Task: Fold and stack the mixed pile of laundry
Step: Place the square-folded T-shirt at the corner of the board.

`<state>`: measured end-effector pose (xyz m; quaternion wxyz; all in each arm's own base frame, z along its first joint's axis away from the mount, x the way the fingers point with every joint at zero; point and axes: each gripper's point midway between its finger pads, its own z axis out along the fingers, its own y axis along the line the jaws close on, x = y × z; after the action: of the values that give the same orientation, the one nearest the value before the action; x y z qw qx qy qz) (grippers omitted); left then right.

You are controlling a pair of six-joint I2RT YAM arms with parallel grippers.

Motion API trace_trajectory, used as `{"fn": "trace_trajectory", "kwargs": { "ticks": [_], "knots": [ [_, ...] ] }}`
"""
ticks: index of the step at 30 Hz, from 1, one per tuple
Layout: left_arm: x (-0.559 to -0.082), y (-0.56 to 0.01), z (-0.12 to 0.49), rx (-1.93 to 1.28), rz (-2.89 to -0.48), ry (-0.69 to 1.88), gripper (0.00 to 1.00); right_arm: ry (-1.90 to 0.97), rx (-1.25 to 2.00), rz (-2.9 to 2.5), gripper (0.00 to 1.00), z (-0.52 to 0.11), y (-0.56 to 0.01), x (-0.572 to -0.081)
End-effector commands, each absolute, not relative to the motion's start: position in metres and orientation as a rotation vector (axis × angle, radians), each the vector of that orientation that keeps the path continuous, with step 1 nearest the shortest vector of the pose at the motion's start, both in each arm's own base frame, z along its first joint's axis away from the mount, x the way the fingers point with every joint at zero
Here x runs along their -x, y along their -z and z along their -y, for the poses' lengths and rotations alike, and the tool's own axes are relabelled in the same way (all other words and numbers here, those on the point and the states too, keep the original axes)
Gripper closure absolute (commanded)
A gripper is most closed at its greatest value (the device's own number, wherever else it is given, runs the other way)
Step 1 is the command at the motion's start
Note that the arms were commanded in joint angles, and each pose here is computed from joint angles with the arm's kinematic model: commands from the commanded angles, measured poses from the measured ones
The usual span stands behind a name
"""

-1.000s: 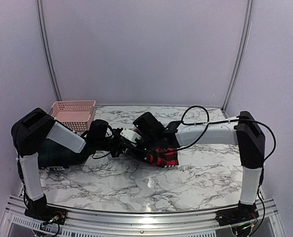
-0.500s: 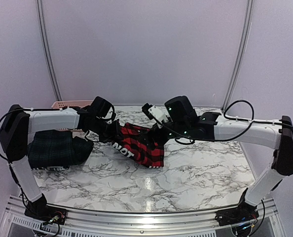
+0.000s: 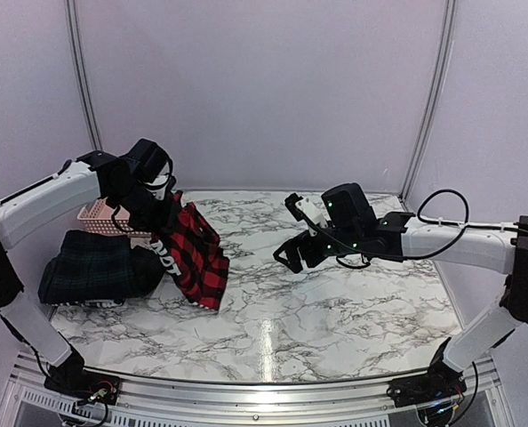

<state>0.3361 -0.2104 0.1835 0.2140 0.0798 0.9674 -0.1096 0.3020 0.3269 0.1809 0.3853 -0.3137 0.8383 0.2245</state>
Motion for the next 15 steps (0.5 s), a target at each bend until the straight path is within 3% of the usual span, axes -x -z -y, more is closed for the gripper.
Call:
{"fn": "trace_trajectory", "kwargs": {
  "ticks": [1, 15],
  "knots": [
    [-0.323, -0.219, 0.155, -0.175, -2.645, 0.174, 1.0, -0.638, 0.78, -2.079, 0.01, -0.331, -0.199, -0.299],
    [-0.323, -0.283, 0.122, -0.096, -2.507, 0.203, 1.0, -0.642, 0.823, -2.084, 0.01, -0.33, -0.19, -0.293]
  ]
}}
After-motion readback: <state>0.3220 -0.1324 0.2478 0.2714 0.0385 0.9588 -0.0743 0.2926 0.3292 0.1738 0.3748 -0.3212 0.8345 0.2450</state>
